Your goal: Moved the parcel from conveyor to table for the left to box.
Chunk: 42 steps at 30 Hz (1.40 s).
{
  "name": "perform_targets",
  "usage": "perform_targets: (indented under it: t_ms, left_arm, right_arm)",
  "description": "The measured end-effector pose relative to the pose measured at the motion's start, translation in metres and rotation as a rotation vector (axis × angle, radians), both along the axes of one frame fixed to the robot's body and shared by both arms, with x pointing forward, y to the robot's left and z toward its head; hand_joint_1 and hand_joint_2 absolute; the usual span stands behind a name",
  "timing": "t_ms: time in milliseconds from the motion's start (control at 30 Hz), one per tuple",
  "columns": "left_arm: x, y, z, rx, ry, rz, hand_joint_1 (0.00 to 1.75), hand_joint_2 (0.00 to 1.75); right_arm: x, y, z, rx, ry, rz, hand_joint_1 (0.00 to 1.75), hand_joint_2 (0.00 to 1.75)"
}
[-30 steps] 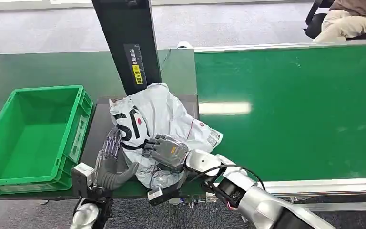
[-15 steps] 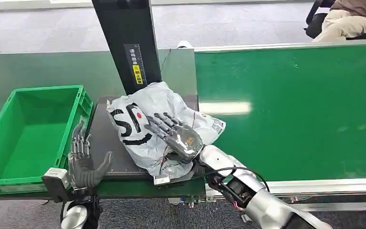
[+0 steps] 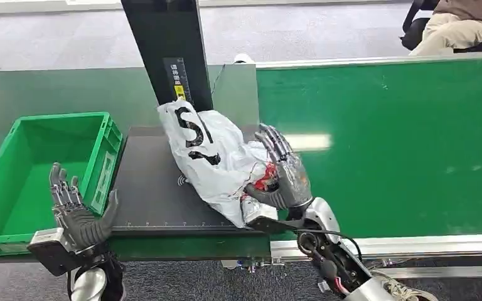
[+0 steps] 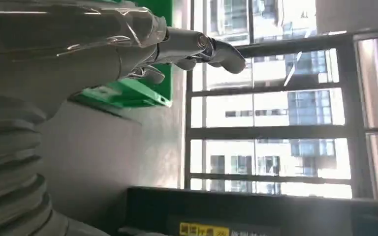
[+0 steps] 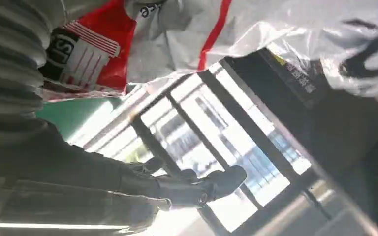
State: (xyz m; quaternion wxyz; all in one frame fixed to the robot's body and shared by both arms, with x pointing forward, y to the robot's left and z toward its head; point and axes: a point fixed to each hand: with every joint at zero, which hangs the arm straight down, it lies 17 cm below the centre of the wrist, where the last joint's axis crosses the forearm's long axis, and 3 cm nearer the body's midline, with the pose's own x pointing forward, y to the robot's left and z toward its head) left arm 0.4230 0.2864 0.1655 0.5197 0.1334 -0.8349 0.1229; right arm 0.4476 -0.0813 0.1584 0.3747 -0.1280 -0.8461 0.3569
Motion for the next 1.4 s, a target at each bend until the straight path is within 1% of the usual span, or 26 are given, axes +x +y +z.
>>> perform_targets:
  t_ms: [133, 233, 267, 333, 567, 767, 833, 933, 967, 1000, 1100, 1167, 1233, 1400]
  left_arm:
    - [-0.001, 0.001, 0.003, 0.001, -0.009, 0.009, 0.0, 1.75]
    - [-0.001, 0.001, 0.003, 0.003, -0.012, 0.013, 0.0, 1.75]
    - [-0.001, 0.001, 0.003, 0.004, -0.013, 0.017, 0.0, 1.75]
    - [-0.001, 0.0, 0.004, 0.005, -0.014, 0.014, 0.0, 1.75]
    - [-0.003, -0.007, 0.014, 0.049, -0.045, 0.02, 0.0, 1.75]
    - [-0.006, -0.008, 0.022, 0.082, -0.064, 0.021, 0.0, 1.75]
    - [-0.004, -0.021, 0.022, 0.117, -0.055, -0.032, 0.0, 1.75]
    - [-0.002, -0.059, 0.019, 0.242, -0.035, -0.17, 0.0, 1.75]
    - [-0.004, -0.082, 0.016, 0.331, -0.027, -0.242, 0.0, 1.75]
    - [-0.006, -0.1, 0.011, 0.434, -0.02, -0.285, 0.0, 1.75]
    - [-0.013, -0.139, -0.005, 0.657, 0.002, -0.36, 0.0, 1.75]
    - [-0.017, -0.156, -0.017, 0.764, 0.019, -0.389, 0.0, 1.75]
    - [-0.019, -0.166, -0.024, 0.823, 0.028, -0.406, 0.0, 1.75]
    - [-0.022, -0.18, -0.034, 0.88, 0.037, -0.448, 0.0, 1.75]
  right_arm:
    - [-0.002, -0.01, 0.004, 0.043, 0.009, -0.015, 0.0, 1.75]
    - [-0.004, -0.012, 0.003, 0.072, 0.031, -0.005, 0.0, 1.75]
    - [-0.004, -0.013, 0.004, 0.107, 0.064, 0.012, 0.0, 1.75]
    - [-0.005, -0.01, -0.003, 0.116, 0.117, 0.051, 0.0, 1.75]
    - [-0.012, 0.012, -0.059, -0.075, 0.294, 0.17, 0.0, 1.75]
    - [-0.012, 0.018, -0.09, -0.166, 0.387, 0.202, 0.0, 1.75]
    - [-0.014, 0.021, -0.1, -0.196, 0.412, 0.214, 0.0, 1.75]
    - [-0.015, 0.023, -0.107, -0.224, 0.429, 0.226, 0.0, 1.75]
    - [-0.016, 0.026, -0.11, -0.234, 0.436, 0.232, 0.0, 1.75]
    - [-0.015, 0.027, -0.111, -0.239, 0.441, 0.235, 0.0, 1.75]
    - [-0.013, 0.029, -0.112, -0.25, 0.441, 0.241, 0.0, 1.75]
    - [-0.013, 0.029, -0.113, -0.256, 0.443, 0.243, 0.0, 1.75]
    - [-0.013, 0.029, -0.112, -0.253, 0.431, 0.24, 0.0, 1.75]
    - [-0.017, 0.025, -0.098, -0.191, 0.353, 0.221, 0.0, 1.75]
